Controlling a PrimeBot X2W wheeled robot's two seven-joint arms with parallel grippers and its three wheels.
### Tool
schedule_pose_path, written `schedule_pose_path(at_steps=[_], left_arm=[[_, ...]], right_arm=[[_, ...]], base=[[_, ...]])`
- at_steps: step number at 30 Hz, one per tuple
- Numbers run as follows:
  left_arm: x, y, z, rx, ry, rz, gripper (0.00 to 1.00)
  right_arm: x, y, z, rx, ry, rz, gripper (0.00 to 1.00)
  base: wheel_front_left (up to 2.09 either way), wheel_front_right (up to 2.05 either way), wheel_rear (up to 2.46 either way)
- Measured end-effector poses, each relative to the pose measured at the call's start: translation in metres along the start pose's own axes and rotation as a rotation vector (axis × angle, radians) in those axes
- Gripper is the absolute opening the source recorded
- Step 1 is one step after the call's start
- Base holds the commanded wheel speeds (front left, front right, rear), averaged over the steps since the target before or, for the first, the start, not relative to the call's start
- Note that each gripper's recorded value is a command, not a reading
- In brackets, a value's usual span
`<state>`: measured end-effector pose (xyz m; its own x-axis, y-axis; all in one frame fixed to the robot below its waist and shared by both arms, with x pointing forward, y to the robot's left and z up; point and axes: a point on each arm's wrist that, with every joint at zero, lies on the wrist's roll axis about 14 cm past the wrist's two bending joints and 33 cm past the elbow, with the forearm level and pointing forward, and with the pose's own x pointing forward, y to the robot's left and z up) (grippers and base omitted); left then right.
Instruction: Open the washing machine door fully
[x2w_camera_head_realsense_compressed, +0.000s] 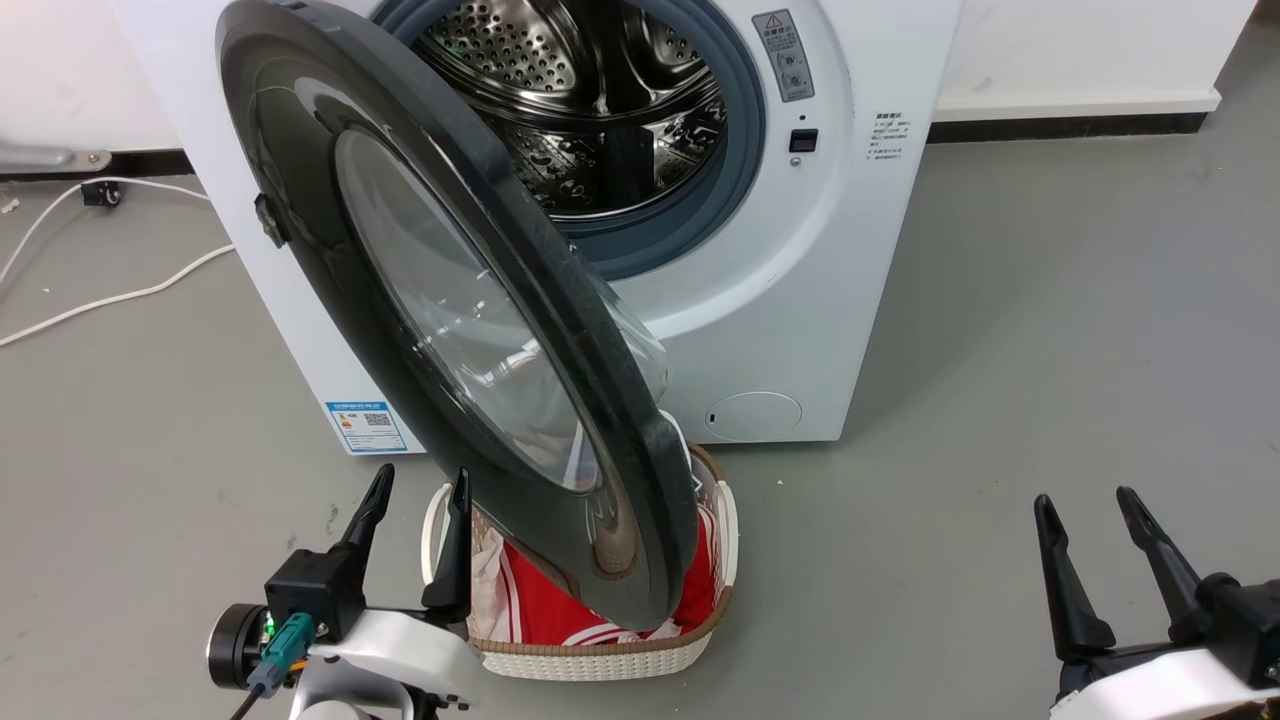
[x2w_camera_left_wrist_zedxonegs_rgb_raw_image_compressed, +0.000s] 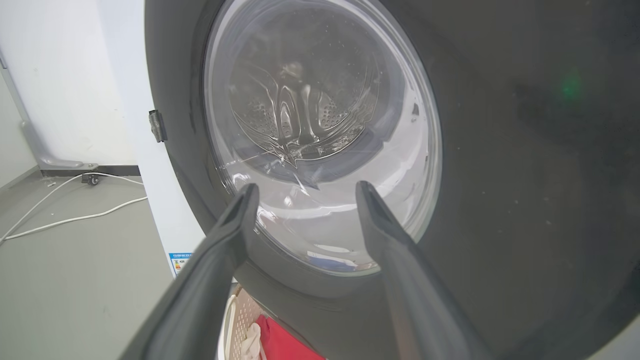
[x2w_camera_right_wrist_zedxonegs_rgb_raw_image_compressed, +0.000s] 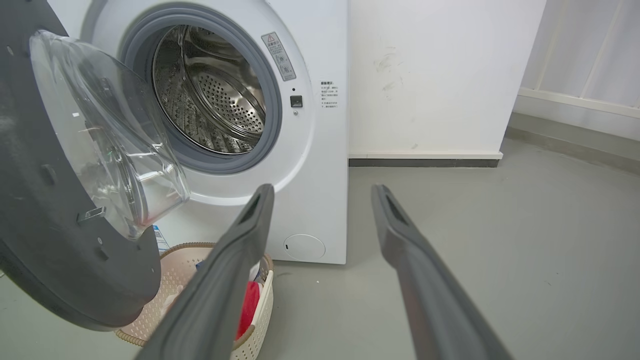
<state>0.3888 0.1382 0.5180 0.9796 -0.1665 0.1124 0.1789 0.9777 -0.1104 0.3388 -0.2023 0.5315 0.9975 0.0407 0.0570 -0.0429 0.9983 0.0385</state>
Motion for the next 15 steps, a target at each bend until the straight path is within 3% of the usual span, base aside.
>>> schedule_pose_path(at_steps=[5, 6, 7, 8, 15], left_arm=[[0.0003, -0.0004, -0.0035, -0.002, 0.011, -0.001, 1.00], [0.0001, -0.0007, -0.0052, -0.003, 0.016, -0.001, 0.46], [0.0000, -0.0008, -0.0062, -0.004, 0.019, -0.002, 0.10], [0.0001, -0.0009, -0.0063, -0.003, 0.019, -0.002, 0.00], [-0.0012, 0.0004, -0.0093, 0.001, 0.031, 0.000, 0.00]], right_arm=[[0.0001, 0.0010, 0.0014, 0.001, 0.000, 0.001, 1.00], [0.0002, 0.0011, 0.0022, 0.001, -0.003, 0.001, 1.00], [0.0004, 0.0014, 0.0028, 0.000, -0.005, 0.001, 1.00], [0.0005, 0.0017, 0.0031, 0.001, -0.005, 0.001, 1.00], [0.0026, 0.0028, 0.0043, 0.006, -0.010, -0.001, 1.00]], base=[[0.00, 0.00, 0.00], [0.00, 0.00, 0.00], [0.00, 0.00, 0.00], [0.00, 0.00, 0.00], [0.00, 0.00, 0.00]])
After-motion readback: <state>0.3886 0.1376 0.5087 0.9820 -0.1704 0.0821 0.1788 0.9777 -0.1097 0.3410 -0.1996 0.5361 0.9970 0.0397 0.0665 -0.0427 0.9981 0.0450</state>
